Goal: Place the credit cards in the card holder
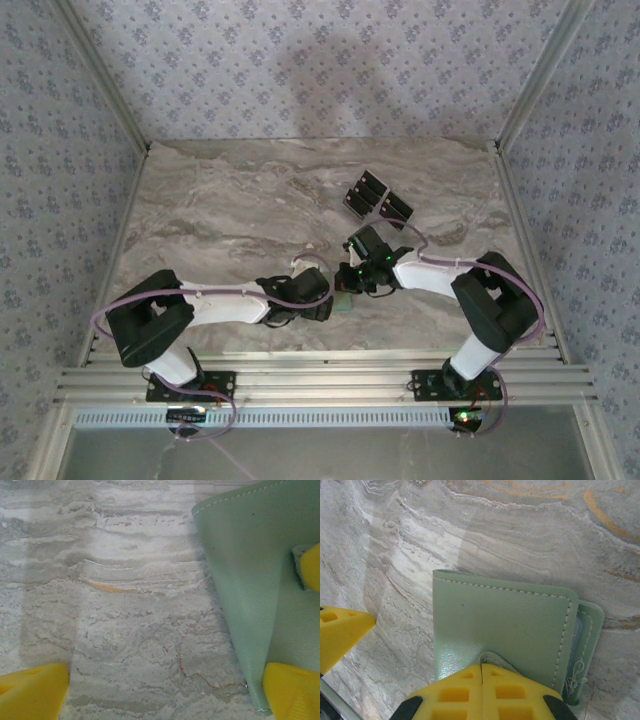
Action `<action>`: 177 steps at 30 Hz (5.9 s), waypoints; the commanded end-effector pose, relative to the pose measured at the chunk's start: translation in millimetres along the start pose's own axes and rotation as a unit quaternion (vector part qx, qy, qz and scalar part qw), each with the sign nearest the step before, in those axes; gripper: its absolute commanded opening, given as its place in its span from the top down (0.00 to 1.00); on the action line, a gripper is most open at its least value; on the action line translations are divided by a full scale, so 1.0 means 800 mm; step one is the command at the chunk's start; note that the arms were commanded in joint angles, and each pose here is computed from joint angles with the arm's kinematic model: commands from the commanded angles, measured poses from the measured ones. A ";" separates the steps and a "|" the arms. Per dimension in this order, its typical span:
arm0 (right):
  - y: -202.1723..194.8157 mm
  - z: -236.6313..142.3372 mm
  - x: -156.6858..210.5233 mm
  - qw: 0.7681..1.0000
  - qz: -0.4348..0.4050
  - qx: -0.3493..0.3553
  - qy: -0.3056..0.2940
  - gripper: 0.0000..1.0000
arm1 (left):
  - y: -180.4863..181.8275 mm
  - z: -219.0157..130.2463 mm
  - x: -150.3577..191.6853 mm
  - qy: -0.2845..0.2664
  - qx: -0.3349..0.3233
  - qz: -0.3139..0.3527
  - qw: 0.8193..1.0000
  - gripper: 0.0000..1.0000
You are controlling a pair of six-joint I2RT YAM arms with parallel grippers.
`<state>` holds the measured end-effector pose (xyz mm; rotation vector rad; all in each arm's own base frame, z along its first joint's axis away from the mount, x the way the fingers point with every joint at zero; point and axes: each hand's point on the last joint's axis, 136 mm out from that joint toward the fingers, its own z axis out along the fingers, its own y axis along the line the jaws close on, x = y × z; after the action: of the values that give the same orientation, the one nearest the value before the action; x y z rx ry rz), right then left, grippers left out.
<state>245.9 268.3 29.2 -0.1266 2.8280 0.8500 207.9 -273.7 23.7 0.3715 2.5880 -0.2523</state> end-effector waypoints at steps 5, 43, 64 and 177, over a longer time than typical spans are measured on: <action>-0.092 0.018 0.070 0.987 0.065 0.121 0.088 1.00 | -0.002 0.007 0.012 0.017 0.001 0.005 1.000 0.00; 0.021 -0.007 -0.006 0.998 -0.028 0.029 0.045 1.00 | 0.005 -0.038 -0.032 -0.054 0.027 -0.047 0.997 0.00; 0.010 0.005 -0.002 0.997 -0.026 0.039 0.059 1.00 | 0.066 -0.028 -0.060 -0.042 -0.020 -0.117 0.992 0.00; -0.296 -0.252 -0.179 0.827 -0.071 0.310 -0.463 0.00 | 0.392 -0.059 -0.158 -0.348 -0.203 -0.060 0.913 0.00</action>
<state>377.2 -46.0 79.8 0.2399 2.0981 -0.1510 377.2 12.7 80.5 -0.0706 1.9932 0.1424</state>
